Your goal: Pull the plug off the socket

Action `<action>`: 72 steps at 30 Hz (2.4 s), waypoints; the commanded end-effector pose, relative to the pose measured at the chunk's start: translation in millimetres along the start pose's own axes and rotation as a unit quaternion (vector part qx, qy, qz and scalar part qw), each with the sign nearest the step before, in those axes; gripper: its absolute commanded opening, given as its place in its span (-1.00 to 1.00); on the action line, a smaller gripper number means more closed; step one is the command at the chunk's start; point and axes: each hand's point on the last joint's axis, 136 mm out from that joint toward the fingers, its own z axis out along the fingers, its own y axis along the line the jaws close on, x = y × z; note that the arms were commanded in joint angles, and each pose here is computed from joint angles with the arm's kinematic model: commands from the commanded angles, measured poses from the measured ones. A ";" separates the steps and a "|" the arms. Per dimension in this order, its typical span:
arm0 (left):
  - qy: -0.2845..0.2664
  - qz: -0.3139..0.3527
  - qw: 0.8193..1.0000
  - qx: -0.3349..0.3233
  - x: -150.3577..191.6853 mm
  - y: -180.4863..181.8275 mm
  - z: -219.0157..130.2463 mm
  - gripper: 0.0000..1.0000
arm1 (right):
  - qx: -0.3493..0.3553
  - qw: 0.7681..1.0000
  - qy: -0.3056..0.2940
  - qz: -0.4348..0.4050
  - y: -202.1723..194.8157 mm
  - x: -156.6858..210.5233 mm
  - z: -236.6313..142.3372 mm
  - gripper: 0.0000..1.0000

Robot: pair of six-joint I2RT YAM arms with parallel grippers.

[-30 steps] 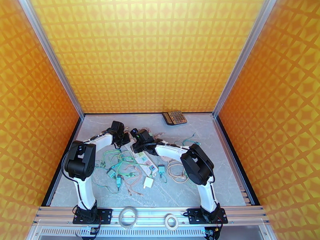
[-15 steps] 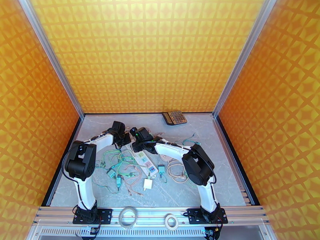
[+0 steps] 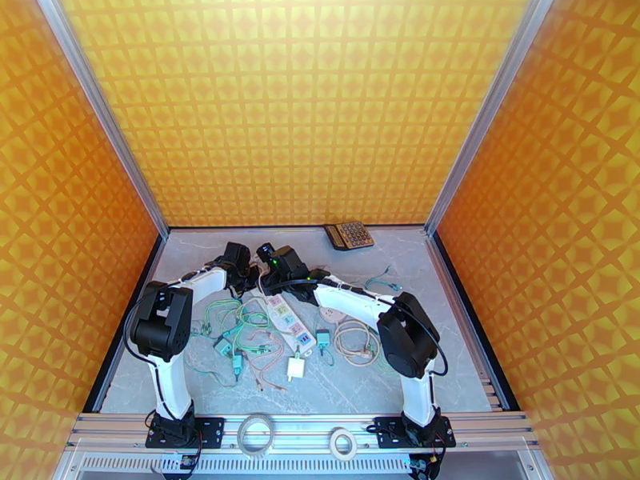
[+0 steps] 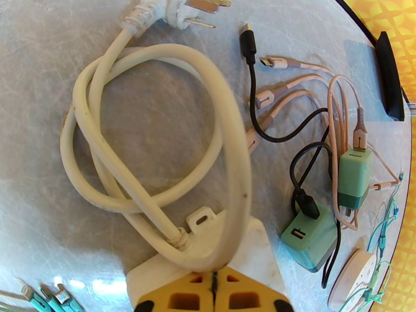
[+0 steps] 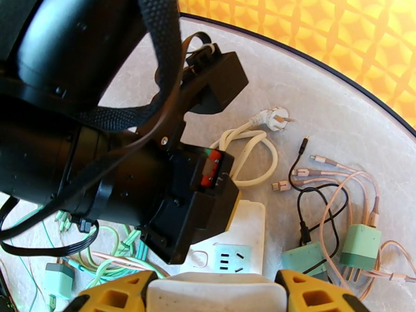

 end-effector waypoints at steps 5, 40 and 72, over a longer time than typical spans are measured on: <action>0.018 -0.004 1.000 -0.024 9.0 4.9 -9.3 -1.00 | 0.000 0.999 -0.048 0.019 3.9 -27.5 -30.8 -0.21; -0.288 0.010 0.957 0.002 12.2 -2.9 -268.5 0.98 | -0.126 0.975 -0.101 0.153 96.5 -53.6 61.6 -0.13; -0.269 0.007 0.963 -0.012 31.1 14.1 -253.8 0.98 | -0.064 0.987 -0.049 0.138 86.5 -31.7 117.3 0.97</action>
